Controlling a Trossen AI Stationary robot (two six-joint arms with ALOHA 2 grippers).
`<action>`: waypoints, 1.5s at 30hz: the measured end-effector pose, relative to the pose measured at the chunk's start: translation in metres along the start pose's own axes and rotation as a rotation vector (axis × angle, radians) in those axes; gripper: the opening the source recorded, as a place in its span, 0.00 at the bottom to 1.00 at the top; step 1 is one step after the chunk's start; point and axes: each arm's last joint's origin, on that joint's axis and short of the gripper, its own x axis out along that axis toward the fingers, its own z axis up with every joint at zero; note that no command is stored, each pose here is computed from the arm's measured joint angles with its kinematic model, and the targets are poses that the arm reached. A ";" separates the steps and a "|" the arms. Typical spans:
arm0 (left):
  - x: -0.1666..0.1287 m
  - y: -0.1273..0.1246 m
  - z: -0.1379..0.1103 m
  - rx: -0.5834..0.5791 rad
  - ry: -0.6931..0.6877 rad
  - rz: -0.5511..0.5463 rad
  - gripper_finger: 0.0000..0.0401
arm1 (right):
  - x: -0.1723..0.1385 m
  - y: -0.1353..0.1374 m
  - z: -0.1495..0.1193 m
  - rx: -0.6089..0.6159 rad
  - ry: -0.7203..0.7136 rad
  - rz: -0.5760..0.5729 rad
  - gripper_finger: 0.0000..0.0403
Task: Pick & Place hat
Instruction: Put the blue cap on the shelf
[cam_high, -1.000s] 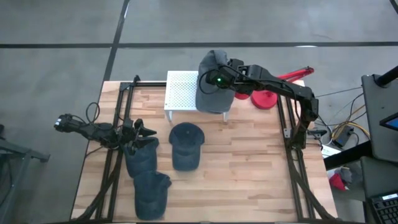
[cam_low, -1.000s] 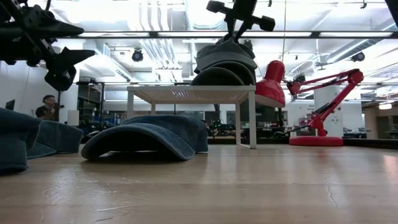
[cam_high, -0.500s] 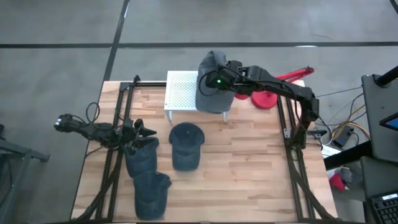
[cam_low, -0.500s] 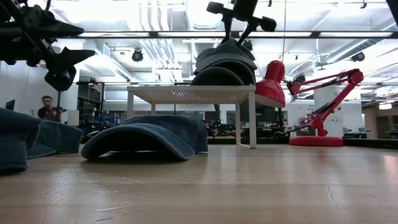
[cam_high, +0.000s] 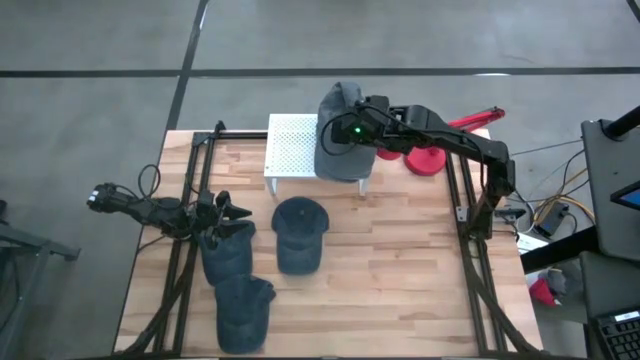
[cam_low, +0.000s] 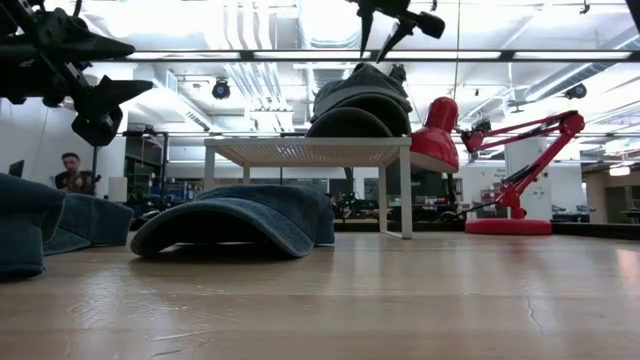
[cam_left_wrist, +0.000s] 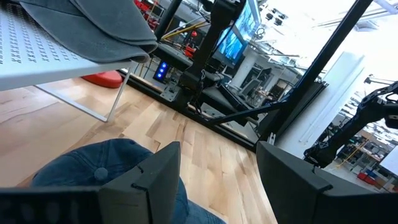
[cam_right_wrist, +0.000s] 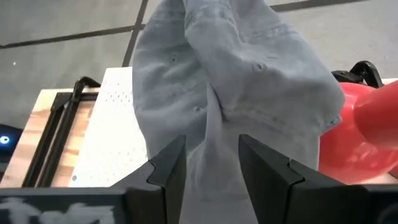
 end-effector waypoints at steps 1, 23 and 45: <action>0.000 0.000 0.000 0.000 0.000 0.000 0.54 | -0.001 0.000 -0.001 -0.005 0.004 0.000 0.34; 0.000 0.000 0.000 0.069 0.002 0.001 0.54 | -0.090 -0.019 -0.050 -0.504 0.001 0.081 0.24; 0.001 -0.004 0.003 0.037 0.033 -0.048 0.54 | -0.109 -0.107 -0.143 -0.638 -0.114 0.032 0.05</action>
